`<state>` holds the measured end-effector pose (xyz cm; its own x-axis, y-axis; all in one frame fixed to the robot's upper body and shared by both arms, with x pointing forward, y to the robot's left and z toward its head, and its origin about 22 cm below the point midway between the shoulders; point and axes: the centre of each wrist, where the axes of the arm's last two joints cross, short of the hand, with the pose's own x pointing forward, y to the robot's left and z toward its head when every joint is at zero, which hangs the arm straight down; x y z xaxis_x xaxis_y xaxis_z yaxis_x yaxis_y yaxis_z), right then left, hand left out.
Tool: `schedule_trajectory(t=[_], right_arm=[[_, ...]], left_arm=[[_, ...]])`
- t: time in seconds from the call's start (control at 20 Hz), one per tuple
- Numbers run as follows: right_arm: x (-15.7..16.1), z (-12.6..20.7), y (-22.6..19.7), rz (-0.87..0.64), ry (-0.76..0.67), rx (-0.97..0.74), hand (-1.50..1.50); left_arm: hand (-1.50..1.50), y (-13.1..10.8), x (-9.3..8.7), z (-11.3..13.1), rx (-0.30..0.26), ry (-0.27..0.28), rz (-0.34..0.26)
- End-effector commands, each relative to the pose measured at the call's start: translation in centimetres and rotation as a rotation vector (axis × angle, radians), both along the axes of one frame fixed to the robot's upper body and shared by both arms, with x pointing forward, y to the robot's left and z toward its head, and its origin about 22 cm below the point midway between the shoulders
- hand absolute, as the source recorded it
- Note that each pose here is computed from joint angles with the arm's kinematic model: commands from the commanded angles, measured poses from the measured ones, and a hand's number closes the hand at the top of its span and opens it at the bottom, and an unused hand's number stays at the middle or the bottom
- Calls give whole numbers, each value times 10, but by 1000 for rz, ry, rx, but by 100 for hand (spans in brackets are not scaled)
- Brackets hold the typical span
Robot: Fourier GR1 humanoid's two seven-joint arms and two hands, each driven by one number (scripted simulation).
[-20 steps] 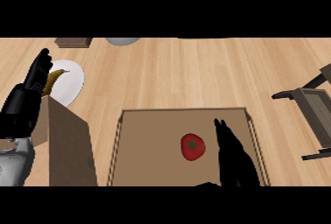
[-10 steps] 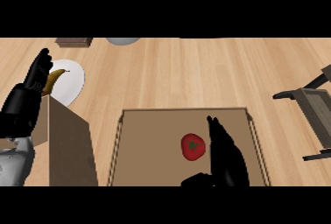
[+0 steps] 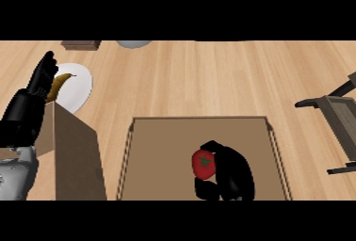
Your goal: Pick the tomato from the tray and place it in the tiered basket
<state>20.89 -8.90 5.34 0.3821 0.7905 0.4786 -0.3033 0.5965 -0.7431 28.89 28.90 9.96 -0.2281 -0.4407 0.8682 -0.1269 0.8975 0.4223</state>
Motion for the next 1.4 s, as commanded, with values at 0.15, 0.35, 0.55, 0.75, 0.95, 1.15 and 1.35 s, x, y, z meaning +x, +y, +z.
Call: schedule_trajectory(t=[0.15,0.35,0.55,0.75,0.95,1.15,1.35], right_arm=[[5,3,18,59,3,-101,150],[13,14,7,-16,-43,37,150],[-13,35,13,138,-55,14,150],[-46,63,20,436,-108,-96,150],[-65,112,-6,402,-262,9,150],[-83,153,-26,281,-471,152,150],[-85,179,-43,220,-698,132,150]], left_arm=[[0,14,-7,-53,-41,240,98],[0,18,-9,-52,-44,224,112],[0,10,-17,-60,-33,246,117],[0,16,-13,-46,-41,235,120],[0,23,-24,-56,-48,258,133],[0,21,-22,-51,-43,255,137],[0,23,-24,-49,-45,244,143]])
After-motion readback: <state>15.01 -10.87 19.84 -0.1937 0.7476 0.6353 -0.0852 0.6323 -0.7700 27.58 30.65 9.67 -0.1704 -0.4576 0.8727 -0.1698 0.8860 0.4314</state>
